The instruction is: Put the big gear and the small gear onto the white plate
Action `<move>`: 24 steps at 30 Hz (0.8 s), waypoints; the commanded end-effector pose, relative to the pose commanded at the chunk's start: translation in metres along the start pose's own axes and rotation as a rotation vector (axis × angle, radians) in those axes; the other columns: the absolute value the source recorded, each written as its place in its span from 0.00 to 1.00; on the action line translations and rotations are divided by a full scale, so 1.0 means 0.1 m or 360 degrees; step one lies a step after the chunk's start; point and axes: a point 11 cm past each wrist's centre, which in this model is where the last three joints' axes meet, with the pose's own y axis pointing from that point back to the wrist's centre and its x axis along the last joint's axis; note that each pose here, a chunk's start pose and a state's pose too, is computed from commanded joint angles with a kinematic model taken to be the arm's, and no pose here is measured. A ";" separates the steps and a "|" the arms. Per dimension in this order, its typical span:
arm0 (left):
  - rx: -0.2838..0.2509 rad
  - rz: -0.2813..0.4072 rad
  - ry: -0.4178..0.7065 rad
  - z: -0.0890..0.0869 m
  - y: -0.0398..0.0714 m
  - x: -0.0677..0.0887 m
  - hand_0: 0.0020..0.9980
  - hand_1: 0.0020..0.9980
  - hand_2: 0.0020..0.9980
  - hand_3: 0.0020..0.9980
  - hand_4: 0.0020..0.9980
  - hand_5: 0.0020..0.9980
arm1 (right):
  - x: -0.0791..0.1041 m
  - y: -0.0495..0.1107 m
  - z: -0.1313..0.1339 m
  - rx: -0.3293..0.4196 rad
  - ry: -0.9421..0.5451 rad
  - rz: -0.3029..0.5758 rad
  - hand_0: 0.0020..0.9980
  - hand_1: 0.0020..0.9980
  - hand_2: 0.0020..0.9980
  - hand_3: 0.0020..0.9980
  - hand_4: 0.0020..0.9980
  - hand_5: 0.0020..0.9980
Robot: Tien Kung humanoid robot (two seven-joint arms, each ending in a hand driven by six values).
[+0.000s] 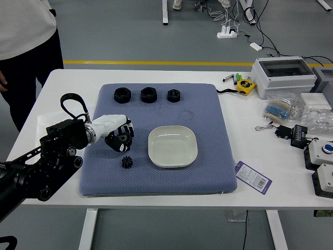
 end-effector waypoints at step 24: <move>-0.0207 0.0183 -0.0062 0.49 0.13 0.51 0.27 0.34 0.39 0.43 0.48 0.00 | -0.01 0.00 -0.04 0.0007 0.0002 -0.0005 0.65 0.65 0.73 0.58 0.85 0.69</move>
